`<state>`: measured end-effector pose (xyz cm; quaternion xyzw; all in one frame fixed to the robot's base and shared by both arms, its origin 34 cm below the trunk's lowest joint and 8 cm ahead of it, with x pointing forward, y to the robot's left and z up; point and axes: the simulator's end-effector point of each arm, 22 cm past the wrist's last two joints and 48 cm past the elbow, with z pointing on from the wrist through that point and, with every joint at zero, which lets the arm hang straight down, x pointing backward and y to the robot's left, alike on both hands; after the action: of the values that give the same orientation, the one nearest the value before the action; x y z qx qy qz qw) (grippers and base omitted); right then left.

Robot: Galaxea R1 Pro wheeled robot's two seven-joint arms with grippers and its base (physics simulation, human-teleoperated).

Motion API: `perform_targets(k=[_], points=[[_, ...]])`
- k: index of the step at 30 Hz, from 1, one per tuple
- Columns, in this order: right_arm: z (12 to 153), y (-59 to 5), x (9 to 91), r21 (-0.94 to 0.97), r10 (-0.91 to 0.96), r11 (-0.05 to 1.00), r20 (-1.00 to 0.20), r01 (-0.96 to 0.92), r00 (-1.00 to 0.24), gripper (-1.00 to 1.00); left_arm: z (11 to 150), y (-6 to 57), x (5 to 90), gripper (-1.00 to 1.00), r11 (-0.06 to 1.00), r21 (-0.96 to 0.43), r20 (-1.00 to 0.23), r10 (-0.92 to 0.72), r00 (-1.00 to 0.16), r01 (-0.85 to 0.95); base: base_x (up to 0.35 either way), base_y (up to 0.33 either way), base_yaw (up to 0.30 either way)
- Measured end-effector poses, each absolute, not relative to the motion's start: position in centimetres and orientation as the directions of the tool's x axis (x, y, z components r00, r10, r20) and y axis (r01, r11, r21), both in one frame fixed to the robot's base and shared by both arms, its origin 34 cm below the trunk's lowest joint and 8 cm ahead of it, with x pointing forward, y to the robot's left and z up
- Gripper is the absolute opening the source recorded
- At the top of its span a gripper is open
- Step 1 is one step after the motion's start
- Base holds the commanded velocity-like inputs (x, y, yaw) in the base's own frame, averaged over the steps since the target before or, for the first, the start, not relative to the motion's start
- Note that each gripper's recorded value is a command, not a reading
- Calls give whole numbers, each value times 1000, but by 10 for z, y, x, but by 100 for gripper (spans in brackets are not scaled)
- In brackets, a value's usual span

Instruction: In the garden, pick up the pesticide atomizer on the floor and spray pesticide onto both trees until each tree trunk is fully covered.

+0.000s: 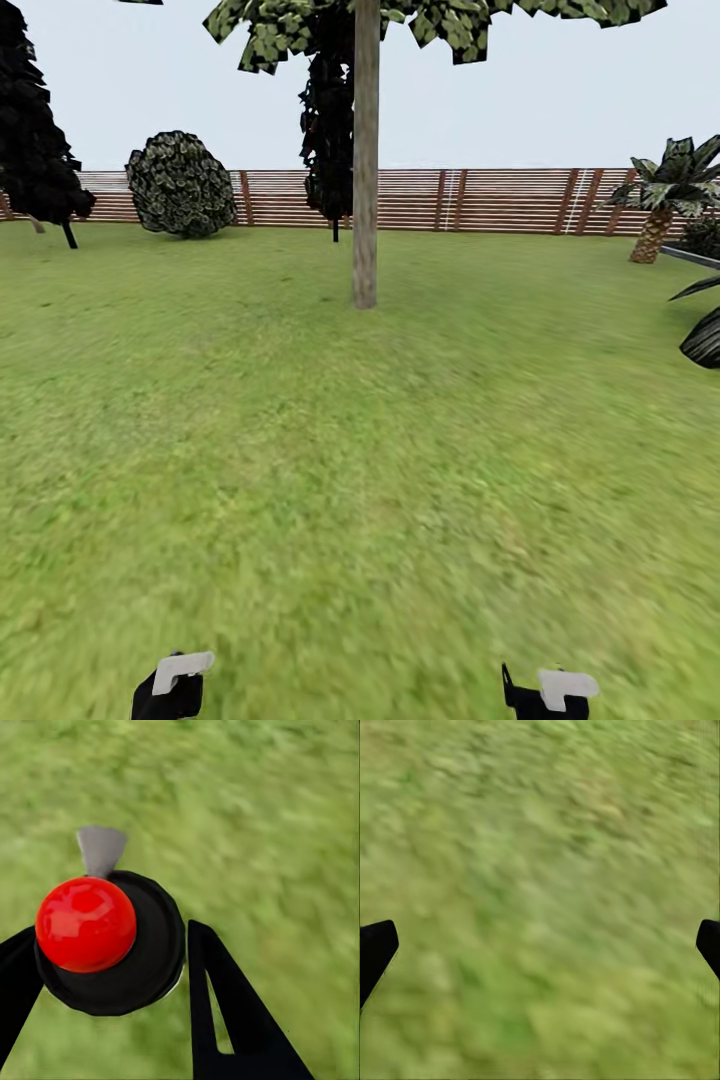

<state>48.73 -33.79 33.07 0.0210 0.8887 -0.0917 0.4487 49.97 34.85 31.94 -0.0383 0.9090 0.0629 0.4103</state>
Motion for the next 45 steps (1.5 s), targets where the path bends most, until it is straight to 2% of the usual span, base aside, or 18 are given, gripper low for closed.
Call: perform_targets(k=[45], points=[[331,-338,488,-144,-45,982,-802,120,-595,100,319,348,500,-100,989,83,-751,-18,-660,-121,337,0,0]])
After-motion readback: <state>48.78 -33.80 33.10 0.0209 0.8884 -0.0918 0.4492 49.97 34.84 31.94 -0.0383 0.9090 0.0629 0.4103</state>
